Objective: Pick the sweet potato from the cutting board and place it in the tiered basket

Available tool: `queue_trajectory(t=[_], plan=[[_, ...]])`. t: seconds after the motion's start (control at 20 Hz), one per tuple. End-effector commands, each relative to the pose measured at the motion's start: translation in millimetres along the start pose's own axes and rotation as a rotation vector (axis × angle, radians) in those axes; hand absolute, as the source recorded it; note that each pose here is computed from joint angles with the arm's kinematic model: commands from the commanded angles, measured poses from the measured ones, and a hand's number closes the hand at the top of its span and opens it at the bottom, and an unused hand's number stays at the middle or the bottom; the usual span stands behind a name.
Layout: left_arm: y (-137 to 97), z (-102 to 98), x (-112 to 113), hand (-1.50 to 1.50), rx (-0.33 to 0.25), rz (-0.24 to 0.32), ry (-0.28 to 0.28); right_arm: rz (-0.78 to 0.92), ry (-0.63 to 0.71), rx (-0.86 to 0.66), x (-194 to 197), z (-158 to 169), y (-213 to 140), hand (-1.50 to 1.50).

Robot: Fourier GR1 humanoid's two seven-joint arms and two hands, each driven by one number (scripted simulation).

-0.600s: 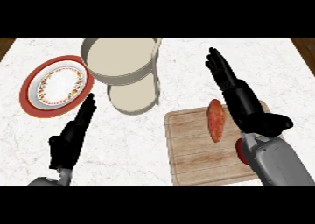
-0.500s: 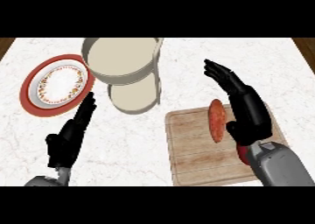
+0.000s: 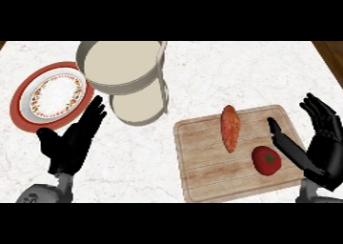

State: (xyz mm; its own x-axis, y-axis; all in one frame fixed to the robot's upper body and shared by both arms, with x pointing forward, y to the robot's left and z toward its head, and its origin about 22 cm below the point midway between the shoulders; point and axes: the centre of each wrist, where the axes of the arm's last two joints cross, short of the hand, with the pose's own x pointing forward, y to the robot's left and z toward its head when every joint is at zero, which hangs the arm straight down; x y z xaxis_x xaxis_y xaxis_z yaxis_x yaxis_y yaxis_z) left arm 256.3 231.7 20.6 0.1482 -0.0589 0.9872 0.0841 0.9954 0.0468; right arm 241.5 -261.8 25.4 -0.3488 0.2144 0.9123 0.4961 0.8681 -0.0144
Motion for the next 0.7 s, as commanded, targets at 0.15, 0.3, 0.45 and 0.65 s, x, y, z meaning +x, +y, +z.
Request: queue_trajectory(t=[0.15, 0.3, 0.45, 0.65], plan=[[-3.5, -8.3, 1.2, 0.00, -0.082, 0.026, 0.026, 0.212, -0.077, 0.050, 8.5, 51.9, -25.0, -1.50], [-4.8, -13.8, 10.8, 0.00, -0.078, 0.026, 0.023, 0.413, -0.010, 0.099, 4.7, 78.4, -28.0, -1.50], [-13.1, -16.8, 0.6, 0.00, -0.073, 0.026, 0.021, 0.526, 0.031, 0.088, 26.2, 90.2, -32.7, -1.50], [6.7, -18.7, 13.0, 0.00, -0.073, -0.006, 0.018, 0.777, 0.152, 0.086, 25.3, 97.4, -64.0, -1.50]])
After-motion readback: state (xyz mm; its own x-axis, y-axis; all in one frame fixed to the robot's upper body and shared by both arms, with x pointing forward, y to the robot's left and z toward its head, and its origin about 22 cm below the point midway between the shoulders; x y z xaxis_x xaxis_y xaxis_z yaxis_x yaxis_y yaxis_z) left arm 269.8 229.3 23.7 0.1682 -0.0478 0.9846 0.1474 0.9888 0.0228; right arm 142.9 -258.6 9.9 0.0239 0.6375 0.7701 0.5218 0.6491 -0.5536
